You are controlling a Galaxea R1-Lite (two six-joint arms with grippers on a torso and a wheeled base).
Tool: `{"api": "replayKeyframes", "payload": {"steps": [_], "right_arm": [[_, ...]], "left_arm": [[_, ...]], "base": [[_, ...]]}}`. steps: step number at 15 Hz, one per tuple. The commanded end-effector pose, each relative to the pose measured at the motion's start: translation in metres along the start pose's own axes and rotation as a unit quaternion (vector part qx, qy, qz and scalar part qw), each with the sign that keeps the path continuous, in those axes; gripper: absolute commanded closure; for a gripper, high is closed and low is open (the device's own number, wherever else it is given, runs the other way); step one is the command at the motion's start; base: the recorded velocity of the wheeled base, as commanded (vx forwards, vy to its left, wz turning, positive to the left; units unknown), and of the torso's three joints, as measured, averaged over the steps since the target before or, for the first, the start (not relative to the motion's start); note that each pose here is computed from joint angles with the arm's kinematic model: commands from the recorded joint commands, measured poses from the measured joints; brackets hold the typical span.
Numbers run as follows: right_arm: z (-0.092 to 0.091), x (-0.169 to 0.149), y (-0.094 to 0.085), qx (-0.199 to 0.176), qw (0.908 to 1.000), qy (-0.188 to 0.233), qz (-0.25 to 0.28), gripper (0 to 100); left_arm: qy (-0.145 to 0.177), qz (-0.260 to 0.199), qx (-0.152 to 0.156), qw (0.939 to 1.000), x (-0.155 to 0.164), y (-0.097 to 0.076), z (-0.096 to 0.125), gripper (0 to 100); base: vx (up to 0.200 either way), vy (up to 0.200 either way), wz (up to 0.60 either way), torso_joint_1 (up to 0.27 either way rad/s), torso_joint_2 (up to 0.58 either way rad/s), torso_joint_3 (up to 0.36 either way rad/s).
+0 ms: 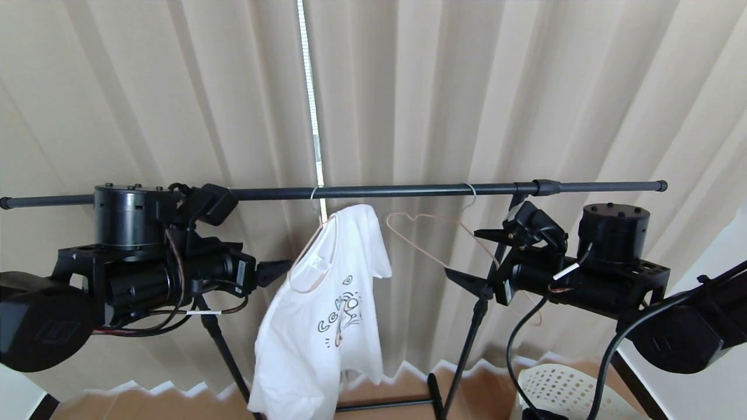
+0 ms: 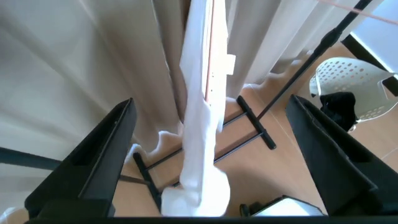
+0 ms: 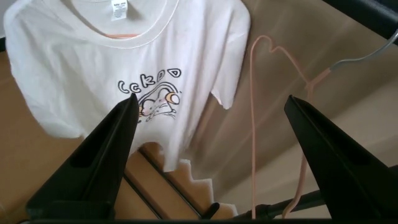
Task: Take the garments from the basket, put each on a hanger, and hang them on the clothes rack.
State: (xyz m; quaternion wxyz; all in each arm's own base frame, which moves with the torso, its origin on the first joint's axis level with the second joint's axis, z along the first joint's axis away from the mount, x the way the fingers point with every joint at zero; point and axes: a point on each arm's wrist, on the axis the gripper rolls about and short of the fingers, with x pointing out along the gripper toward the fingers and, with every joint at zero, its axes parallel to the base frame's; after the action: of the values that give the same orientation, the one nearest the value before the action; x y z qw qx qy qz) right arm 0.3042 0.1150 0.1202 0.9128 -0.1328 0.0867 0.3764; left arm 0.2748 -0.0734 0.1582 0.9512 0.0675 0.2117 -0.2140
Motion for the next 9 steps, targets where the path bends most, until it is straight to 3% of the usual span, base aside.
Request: {"api": "replayKeyframes", "payload": {"steps": [1,3,5,7,9], "right_arm": [[0.013,-0.024,0.006,-0.006,0.9998,-0.015,-0.015,0],[0.024,-0.063,0.019,0.014,0.9986,-0.029,-0.042,0],[0.030,-0.108,0.034,0.065,0.9883,-0.038,-0.133,0],[0.014,-0.141,0.050,0.078,0.9739,-0.003,-0.213,0],[0.002,-0.170,0.069,0.078,0.9660,-0.005,-0.246,0]], "left_arm": [[-0.037,0.010,0.003,0.9992,-0.041,-0.004,0.004,0],[-0.062,0.010,-0.014,0.9979,-0.075,-0.011,-0.004,0],[-0.094,0.009,-0.041,0.9947,-0.120,-0.021,-0.023,0],[-0.118,0.028,-0.042,0.9917,-0.153,-0.026,-0.049,0],[-0.141,0.038,-0.040,0.9885,-0.179,-0.035,-0.079,0]], "base": [[0.000,0.000,0.00,0.000,0.00,0.000],[0.000,0.000,0.00,0.000,0.00,0.000],[0.000,0.000,0.00,0.000,0.00,0.000],[0.000,0.000,0.00,0.000,0.00,0.000],[0.000,0.000,0.00,0.000,0.00,0.000]]}}
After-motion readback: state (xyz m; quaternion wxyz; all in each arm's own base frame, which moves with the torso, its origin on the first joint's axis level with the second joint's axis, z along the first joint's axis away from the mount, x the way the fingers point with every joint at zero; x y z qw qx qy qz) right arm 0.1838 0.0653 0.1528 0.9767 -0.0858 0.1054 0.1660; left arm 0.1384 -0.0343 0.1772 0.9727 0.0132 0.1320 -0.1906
